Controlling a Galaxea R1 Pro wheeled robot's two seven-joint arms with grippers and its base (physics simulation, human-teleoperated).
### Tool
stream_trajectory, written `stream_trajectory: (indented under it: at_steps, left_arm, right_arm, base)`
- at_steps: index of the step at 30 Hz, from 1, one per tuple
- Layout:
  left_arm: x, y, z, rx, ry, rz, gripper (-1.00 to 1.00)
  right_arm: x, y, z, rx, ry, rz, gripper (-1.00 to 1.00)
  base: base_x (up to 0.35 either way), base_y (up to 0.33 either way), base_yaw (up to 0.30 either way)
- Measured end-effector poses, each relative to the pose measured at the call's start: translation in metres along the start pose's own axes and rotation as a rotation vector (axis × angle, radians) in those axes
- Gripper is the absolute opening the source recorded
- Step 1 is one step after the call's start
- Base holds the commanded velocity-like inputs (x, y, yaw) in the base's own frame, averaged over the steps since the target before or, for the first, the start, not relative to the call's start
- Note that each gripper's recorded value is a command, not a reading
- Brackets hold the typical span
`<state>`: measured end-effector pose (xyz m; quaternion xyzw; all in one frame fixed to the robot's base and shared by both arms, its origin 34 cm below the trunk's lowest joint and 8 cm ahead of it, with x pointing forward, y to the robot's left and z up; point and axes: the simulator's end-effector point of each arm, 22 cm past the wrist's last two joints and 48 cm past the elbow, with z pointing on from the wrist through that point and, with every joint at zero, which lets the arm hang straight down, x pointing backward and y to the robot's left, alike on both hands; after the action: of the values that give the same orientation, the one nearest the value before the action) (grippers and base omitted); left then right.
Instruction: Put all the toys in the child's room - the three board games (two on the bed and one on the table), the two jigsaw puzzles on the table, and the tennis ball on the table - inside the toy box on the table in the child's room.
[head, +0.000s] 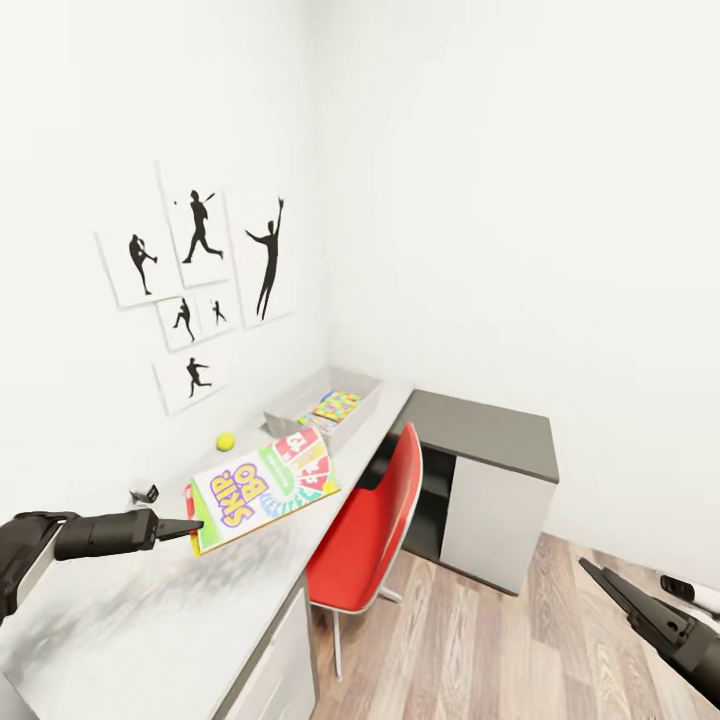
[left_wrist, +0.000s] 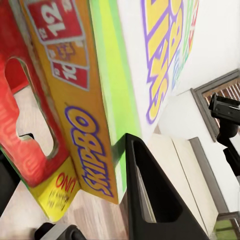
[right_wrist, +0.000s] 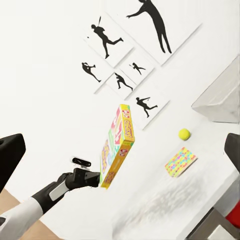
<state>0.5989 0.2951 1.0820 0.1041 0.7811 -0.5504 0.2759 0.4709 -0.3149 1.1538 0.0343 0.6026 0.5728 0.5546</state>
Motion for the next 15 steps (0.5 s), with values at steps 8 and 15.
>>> stream_trajectory:
  at_steps: [8,15]
  left_arm:
    - [-0.0007,-0.0021,-0.0007,0.001,-0.002,0.004,-1.00]
    - [-0.0015,-0.0040,-0.0016,0.001,-0.004,0.007,-1.00]
  right_arm:
    - [-0.0009,0.0019,-0.0001,-0.004,-0.002,-0.003,1.00]
    - [-0.0016,0.0030,-0.0004,-0.006,-0.004,-0.005,1.00]
  base:
    - [0.000,0.000,-0.279]
    - [0.000,0.000,-0.278]
